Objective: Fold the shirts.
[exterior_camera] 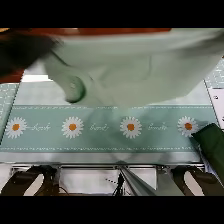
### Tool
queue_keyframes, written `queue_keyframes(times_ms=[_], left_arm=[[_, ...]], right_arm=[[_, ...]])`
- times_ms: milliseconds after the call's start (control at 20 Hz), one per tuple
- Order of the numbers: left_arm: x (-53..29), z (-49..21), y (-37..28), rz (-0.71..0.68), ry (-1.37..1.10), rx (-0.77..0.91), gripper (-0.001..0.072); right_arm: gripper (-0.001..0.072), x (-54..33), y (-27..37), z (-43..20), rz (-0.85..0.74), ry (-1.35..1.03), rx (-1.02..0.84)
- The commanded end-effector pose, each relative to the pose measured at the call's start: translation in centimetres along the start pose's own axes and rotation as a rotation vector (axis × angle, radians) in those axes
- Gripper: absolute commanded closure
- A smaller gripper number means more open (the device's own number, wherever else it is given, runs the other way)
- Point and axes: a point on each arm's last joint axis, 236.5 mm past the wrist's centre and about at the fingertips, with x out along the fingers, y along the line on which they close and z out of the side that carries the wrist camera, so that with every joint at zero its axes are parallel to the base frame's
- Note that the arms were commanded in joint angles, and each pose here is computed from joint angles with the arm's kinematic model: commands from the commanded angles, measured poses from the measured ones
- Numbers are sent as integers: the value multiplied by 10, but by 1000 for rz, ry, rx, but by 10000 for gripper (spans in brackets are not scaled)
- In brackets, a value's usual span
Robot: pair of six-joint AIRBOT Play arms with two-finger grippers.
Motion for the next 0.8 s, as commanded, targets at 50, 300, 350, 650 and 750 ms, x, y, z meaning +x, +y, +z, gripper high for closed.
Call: queue_keyframes(times_ms=[50,300,350,650,750], left_arm=[[-86,80,-94,191,-222,352,689],[-114,46,-130,308,-72,408,689],[-118,39,-133,321,-45,402,689],[-140,-10,-94,502,164,249,689],[-147,-21,-69,582,219,195,689]], right_arm=[[691,-117,21,100,-68,-308,-41],[691,-156,39,95,-58,-245,-83],[691,-160,39,90,-66,-218,-93],[691,-157,19,33,-137,59,-146],[691,-130,21,0,-72,228,-114]])
